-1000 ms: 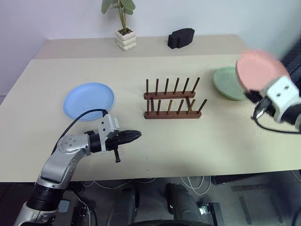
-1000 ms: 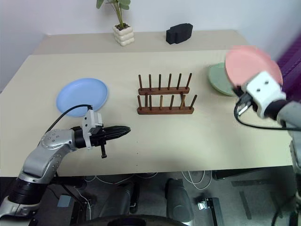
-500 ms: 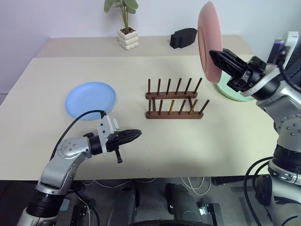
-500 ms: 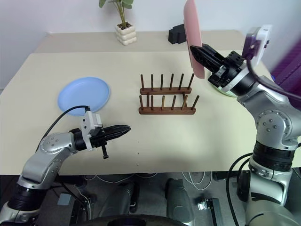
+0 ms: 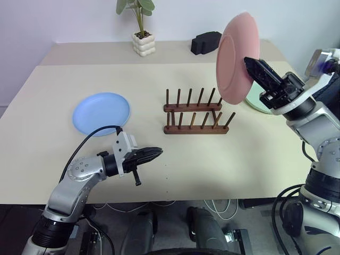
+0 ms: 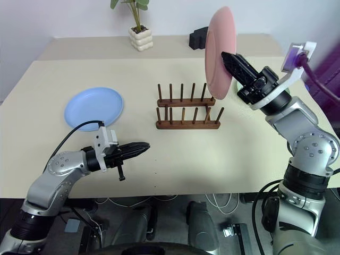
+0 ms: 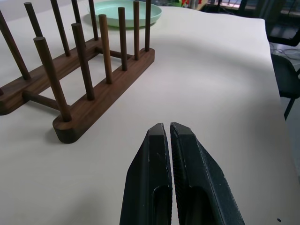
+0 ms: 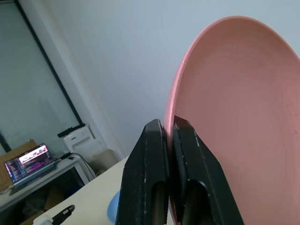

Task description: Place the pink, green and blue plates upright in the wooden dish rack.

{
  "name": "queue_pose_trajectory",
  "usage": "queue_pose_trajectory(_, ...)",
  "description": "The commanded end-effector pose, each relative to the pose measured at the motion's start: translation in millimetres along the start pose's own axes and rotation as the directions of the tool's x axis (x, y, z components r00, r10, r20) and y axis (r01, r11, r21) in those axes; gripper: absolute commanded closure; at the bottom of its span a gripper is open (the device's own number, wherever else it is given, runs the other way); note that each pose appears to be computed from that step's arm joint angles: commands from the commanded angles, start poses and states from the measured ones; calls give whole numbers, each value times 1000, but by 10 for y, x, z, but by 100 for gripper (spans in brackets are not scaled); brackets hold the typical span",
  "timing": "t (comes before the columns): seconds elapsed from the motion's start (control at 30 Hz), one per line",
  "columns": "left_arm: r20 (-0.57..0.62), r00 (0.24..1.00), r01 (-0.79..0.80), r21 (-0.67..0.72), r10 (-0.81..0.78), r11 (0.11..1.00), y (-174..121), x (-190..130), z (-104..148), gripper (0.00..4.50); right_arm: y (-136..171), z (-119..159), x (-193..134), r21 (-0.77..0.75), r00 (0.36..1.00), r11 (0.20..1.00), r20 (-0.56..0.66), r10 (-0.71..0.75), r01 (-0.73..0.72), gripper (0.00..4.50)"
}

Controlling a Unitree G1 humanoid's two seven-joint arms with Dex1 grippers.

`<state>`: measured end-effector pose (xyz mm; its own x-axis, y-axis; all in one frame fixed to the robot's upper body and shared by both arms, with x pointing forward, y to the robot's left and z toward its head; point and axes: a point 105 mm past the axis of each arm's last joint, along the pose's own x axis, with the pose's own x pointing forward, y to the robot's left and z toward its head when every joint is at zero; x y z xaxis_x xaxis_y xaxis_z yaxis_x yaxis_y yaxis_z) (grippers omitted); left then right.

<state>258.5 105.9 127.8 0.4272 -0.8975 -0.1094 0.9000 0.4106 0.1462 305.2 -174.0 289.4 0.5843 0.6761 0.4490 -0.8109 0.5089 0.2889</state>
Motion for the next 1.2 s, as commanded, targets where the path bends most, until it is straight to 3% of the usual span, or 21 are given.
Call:
queue_pose_trajectory(0.03,33,999,18,30,-19,999,-23,19,96,436,22,57,-7,16,999,1000,40,16,-16,447)
queue_pose_trajectory(1.2,86,996,-38,48,34,998,22,4,134,436,-371,-281,-213,203,988,968,21,-152,145,447)
